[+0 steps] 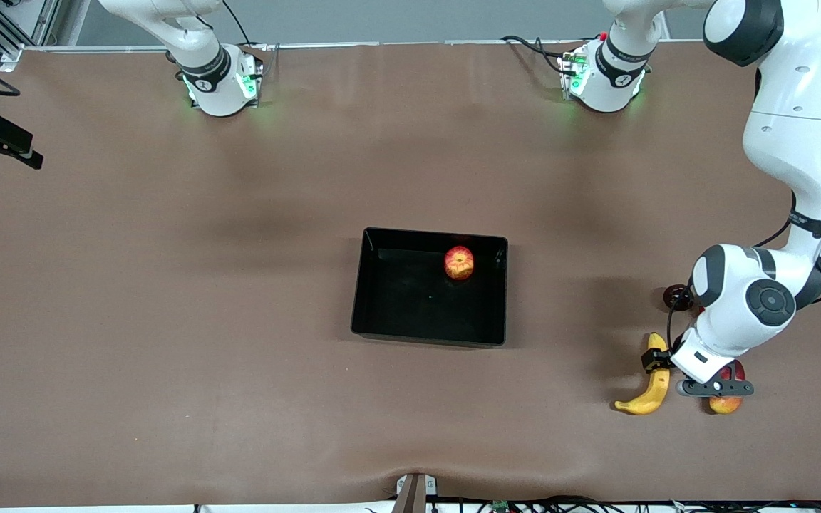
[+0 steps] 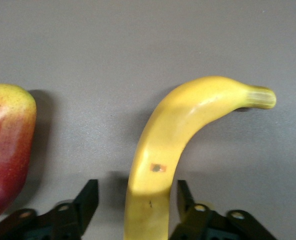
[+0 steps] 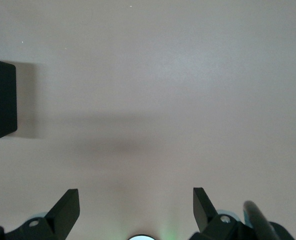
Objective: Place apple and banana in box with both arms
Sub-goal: 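Close the left gripper on the banana and lift it, then carry the banana over the box with the left gripper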
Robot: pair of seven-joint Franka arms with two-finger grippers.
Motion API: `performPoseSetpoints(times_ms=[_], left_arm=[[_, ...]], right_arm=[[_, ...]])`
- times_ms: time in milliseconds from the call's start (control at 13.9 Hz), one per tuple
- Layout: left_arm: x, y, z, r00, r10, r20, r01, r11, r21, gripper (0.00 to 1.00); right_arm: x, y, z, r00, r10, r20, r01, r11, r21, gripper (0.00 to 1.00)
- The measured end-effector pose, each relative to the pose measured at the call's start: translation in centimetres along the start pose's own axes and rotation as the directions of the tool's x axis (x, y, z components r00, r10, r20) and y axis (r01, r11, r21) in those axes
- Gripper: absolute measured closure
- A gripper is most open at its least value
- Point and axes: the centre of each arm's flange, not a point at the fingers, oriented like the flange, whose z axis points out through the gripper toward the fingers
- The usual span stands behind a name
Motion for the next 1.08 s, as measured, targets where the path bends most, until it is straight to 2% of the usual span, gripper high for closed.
performPoseSetpoints(times_ms=[72, 215, 574, 789, 932, 1076], left_arm=[[-0.1, 0.0, 0.3, 1.0, 0.0, 0.002, 0.0, 1.0, -0.001, 0.46], [-0.1, 0.2, 0.4, 1.0, 0.004, 0.001, -0.004, 1.0, -0.002, 0.65], [1.3, 3.4, -2.5, 0.999, 0.046, -0.021, -0.047, 0.999, -0.016, 0.65], [2.0, 7.5, -8.9, 0.996, 0.079, 0.038, -0.078, 0.997, -0.018, 0.65], [1.6, 11.4, -14.4, 0.995, 0.051, 0.083, -0.05, 0.999, -0.015, 0.65], [0.6, 16.4, -18.9, 0.995, 0.014, 0.101, -0.011, 1.0, -0.028, 0.65]], right_arm=[[0.0, 0.0, 0.0, 1.0, 0.0, 0.0, 0.0, 1.0, 0.0, 0.0], [0.0, 0.1, 0.0, 1.0, -0.001, 0.0, 0.001, 1.0, 0.0, 0.0], [0.0, 0.2, 0.2, 1.0, -0.001, 0.004, 0.001, 1.0, 0.001, 0.0], [0.1, 0.2, 0.4, 1.0, -0.001, 0.006, 0.001, 1.0, 0.001, 0.0], [0.1, 0.2, 0.4, 1.0, 0.0, 0.006, 0.0, 1.0, 0.001, 0.0], [0.1, 0.3, 0.4, 1.0, 0.001, 0.007, -0.001, 1.0, 0.001, 0.0]])
